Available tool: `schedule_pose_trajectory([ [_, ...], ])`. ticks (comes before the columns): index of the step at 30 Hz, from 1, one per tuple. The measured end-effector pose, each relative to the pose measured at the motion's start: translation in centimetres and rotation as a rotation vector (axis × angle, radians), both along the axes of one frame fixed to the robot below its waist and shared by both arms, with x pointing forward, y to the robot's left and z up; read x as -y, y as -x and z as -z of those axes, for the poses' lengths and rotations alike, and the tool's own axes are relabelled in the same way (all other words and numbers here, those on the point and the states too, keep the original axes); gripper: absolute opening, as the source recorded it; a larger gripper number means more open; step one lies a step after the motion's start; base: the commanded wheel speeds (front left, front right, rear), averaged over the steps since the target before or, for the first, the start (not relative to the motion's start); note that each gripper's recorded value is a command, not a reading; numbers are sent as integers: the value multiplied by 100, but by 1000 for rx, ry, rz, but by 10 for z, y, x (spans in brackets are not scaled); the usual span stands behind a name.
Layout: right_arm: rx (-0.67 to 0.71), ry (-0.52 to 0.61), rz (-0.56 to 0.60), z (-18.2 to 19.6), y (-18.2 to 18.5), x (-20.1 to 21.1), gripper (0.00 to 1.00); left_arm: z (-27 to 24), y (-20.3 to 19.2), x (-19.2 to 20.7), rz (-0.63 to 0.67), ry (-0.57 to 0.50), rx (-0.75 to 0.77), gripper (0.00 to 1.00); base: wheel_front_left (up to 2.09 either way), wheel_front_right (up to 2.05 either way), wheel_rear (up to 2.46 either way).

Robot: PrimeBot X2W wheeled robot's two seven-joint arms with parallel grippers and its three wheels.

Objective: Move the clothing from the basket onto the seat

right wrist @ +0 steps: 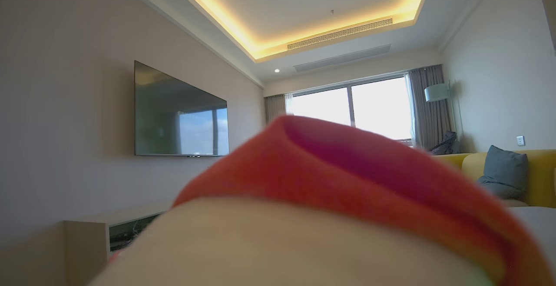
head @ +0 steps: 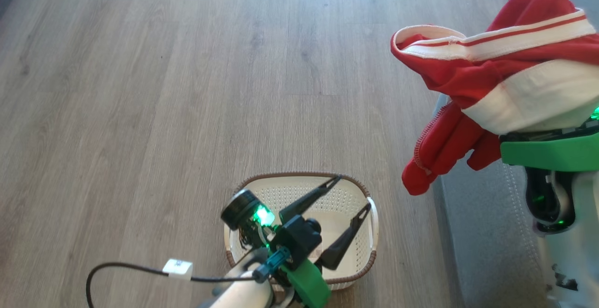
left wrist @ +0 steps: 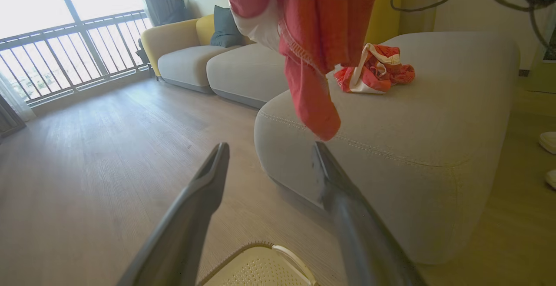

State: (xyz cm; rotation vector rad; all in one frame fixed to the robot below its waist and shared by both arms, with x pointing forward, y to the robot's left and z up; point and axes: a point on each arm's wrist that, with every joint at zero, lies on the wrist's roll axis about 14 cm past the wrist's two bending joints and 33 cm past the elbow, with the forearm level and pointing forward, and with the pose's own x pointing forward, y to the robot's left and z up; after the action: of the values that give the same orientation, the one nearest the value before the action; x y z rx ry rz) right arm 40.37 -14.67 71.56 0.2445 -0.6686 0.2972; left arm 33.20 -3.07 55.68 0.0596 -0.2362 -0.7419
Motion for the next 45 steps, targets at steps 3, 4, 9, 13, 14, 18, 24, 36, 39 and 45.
schedule_pose_trajectory([
  [3, 9, 12, 11, -2, 3, 3, 0, 8, 3, -1, -3, 5, -31, 100, 0, 0, 0],
  [4, 11, 12, 14, -2, 4, 4, 0, 10, 3, -2, -8, 18, -46, 100, 0, 0, 0],
  [9, -10, 18, 38, 6, 8, 11, 0, 8, 2, -6, -15, 62, -70, 100, 0, 0, 0],
  [13, -21, 11, 68, 10, 9, 22, 0, 7, 1, -5, -14, 65, -68, 100, 0, 0, 0],
  [14, -25, 11, 71, 11, 10, 23, 0, 7, 1, -5, -13, 65, -69, 100, 0, 0, 0],
  [18, -37, 11, 85, 16, 11, 28, 0, 8, 1, -2, -3, 64, -70, 100, 0, 0, 0],
  [24, -36, 6, 124, 15, 15, 41, 0, 8, 3, 6, 31, 61, -70, 100, 0, 0, 0],
  [36, -108, 25, 307, 40, 28, 99, 0, 11, 3, 32, 119, 68, -88, 100, 0, 0, 0],
  [39, -108, 28, 360, 40, 35, 115, 0, 13, 4, 42, 153, 68, -96, 100, 0, 0, 0],
  [45, -113, 25, 460, 41, 53, 146, 0, 15, 6, 61, 220, 71, -108, 100, 0, 0, 0],
])
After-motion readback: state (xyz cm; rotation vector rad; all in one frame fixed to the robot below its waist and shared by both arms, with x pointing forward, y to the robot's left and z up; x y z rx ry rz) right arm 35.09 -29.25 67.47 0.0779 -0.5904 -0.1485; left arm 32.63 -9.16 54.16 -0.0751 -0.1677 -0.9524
